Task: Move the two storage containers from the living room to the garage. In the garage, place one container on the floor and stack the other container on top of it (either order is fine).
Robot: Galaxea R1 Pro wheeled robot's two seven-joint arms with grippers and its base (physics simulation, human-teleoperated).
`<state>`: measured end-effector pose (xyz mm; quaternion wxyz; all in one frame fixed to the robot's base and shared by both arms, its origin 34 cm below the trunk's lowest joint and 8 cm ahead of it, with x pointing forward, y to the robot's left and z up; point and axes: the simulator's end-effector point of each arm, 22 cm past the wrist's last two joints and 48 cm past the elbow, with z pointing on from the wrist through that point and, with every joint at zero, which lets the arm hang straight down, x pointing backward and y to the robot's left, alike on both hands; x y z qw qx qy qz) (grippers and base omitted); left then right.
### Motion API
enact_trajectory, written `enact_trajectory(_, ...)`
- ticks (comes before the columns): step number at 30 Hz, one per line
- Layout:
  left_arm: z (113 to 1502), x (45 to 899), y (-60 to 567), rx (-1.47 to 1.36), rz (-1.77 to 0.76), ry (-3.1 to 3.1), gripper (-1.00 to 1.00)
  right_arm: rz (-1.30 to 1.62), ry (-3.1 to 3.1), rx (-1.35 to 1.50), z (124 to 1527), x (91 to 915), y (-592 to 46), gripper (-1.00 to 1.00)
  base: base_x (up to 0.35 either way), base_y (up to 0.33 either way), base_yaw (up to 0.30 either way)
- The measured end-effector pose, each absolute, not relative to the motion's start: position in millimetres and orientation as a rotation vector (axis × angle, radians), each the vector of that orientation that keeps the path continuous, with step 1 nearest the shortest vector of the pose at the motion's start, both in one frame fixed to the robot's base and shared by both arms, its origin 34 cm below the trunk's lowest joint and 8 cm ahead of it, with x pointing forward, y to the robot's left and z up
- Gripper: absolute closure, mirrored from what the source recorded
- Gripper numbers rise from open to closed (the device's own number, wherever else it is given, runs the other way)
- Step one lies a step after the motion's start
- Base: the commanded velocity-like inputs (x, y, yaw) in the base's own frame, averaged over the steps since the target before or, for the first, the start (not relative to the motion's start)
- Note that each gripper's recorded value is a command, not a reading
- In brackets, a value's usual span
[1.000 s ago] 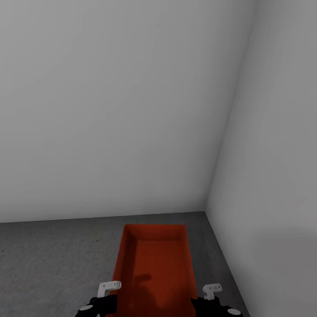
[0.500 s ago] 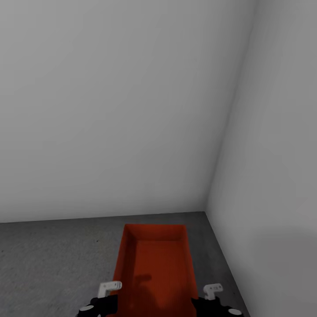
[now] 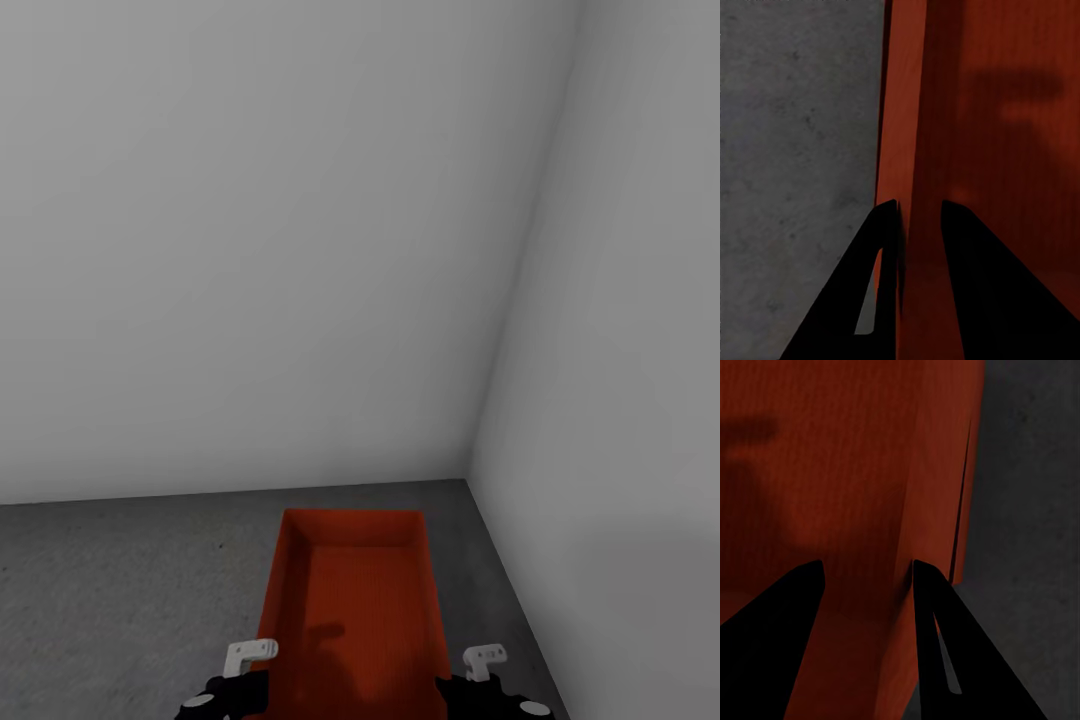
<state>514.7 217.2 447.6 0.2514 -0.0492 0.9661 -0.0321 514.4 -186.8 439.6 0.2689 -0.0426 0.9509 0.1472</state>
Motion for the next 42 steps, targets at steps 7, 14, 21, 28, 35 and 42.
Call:
enact_trajectory(7, 448, 515, 218, -0.132, -0.086, 2.629, 1.00, 0.398, 2.564, -0.113, 440, 515, -186, 1.00, 0.000, 0.000, 0.000)
enact_trajectory(14, 440, 514, 218, -0.133, -0.087, 2.629, 1.00, 0.397, 2.564, -0.114, 432, 513, -186, 1.00, 0.000, 0.000, 0.000)
enact_trajectory(21, 440, 514, 218, -0.133, -0.087, 2.628, 1.00, 0.397, 2.564, -0.115, 432, 513, -186, 1.00, 0.000, 0.000, 0.000)
enact_trajectory(28, 436, 514, 220, -0.131, -0.086, 2.629, 1.00, 0.398, 2.564, -0.113, 428, 513, -184, 1.00, 0.000, 0.000, 0.000)
enact_trajectory(35, 433, 514, 222, -0.129, -0.085, 2.629, 1.00, 0.399, 2.564, -0.110, 424, 513, -182, 1.00, 0.000, 0.000, 0.000)
enact_trajectory(42, 433, 514, 222, -0.128, -0.085, 2.629, 1.00, 0.398, 2.564, -0.111, 424, 513, -182, 1.00, 0.000, 0.000, 0.000)
